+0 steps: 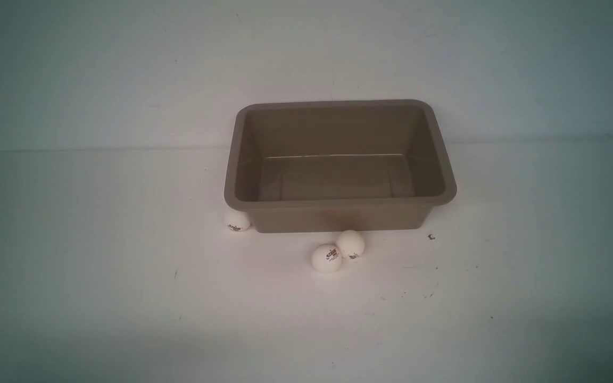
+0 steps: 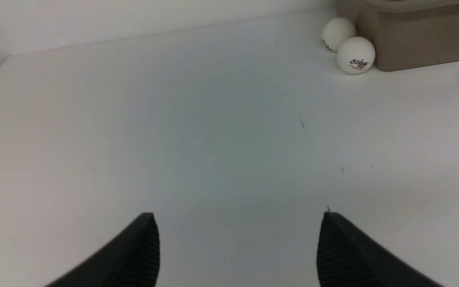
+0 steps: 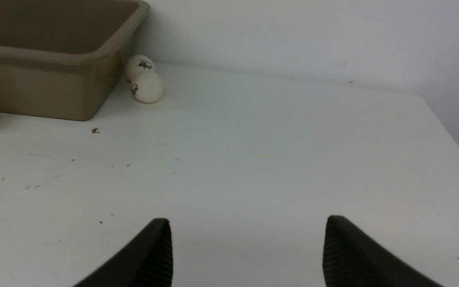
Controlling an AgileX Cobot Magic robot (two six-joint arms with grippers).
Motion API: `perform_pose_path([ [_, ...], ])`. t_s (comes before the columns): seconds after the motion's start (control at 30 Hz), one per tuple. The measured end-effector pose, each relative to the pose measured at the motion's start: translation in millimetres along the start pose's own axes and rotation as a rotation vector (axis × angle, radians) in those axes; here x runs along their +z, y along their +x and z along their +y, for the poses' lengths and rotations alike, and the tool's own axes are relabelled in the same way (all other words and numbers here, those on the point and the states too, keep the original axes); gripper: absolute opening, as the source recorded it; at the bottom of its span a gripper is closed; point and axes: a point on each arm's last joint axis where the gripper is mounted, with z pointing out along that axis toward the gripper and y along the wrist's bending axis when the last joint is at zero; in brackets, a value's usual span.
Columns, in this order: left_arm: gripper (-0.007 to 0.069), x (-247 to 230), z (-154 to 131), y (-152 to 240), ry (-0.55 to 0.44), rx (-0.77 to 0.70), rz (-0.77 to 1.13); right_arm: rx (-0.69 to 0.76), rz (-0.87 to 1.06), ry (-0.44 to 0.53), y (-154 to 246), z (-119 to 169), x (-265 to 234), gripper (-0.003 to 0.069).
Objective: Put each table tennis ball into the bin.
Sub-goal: Use the right arm to clamp the table tennis ball closest to it
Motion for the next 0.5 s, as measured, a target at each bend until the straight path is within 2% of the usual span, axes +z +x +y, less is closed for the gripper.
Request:
perform_pose_path([
  [0.5,0.0478,0.0,0.0,0.0,0.000,0.000,0.000,-0.024,-0.012,0.012,-0.7,-1.0,0.2,0.0462],
])
